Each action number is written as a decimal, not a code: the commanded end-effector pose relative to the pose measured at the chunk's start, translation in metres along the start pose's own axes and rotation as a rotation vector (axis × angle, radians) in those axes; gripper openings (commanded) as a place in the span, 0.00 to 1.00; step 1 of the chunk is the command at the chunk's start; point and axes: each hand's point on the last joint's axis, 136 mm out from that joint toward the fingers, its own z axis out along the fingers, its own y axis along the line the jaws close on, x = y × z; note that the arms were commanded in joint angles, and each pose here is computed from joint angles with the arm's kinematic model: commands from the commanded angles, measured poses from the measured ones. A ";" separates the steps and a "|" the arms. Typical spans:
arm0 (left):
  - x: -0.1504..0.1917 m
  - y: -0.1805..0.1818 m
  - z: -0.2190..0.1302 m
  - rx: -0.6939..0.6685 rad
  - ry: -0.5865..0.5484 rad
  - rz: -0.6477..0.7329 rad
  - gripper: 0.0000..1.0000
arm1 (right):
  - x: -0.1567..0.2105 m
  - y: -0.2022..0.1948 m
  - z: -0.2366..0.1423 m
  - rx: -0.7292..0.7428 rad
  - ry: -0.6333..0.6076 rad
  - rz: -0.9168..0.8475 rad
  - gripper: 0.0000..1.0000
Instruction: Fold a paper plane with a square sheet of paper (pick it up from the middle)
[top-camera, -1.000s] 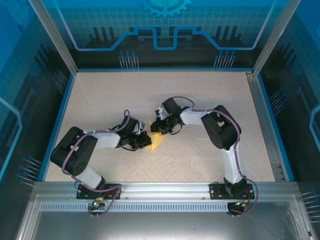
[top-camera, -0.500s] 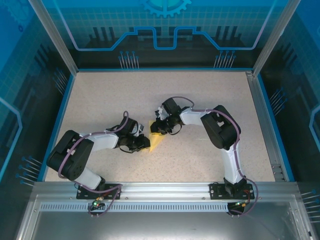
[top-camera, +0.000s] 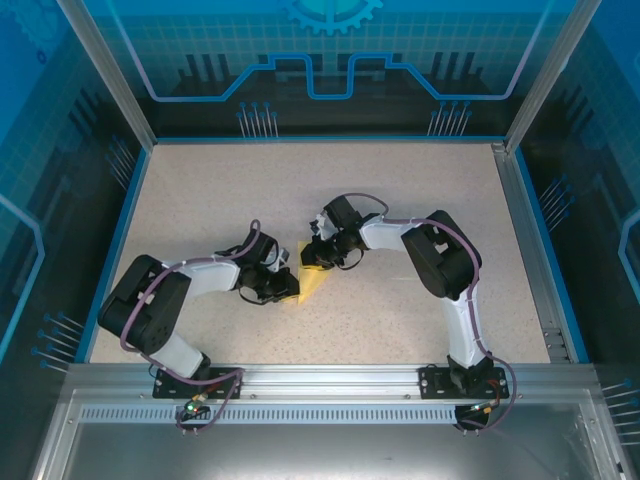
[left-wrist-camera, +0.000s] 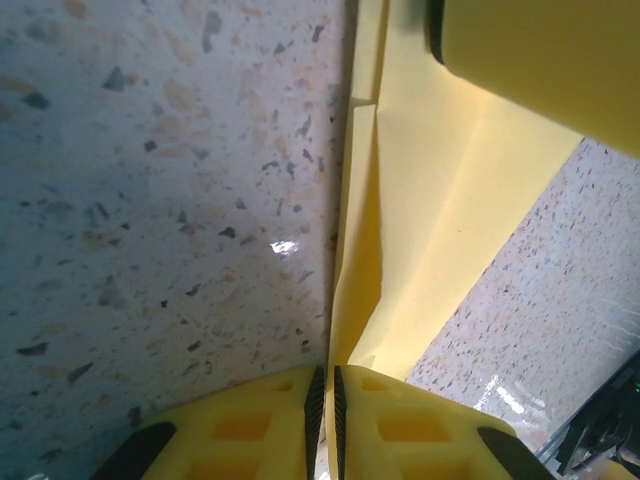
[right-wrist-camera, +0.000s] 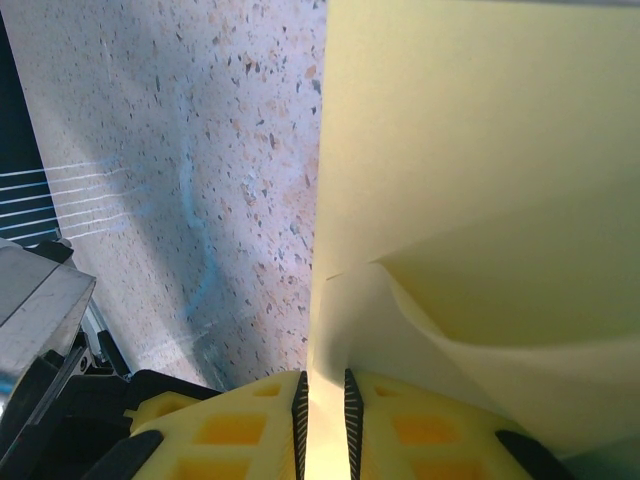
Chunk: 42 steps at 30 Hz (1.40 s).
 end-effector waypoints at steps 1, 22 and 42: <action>0.025 0.034 0.003 -0.147 0.081 -0.048 0.16 | 0.022 -0.031 0.012 0.102 0.055 0.046 0.20; -0.020 -0.065 -0.016 0.192 -0.047 0.007 0.15 | 0.023 -0.033 0.013 0.111 0.054 0.052 0.19; 0.038 0.006 0.021 0.040 0.141 -0.137 0.13 | 0.025 -0.038 0.014 0.120 0.061 0.062 0.19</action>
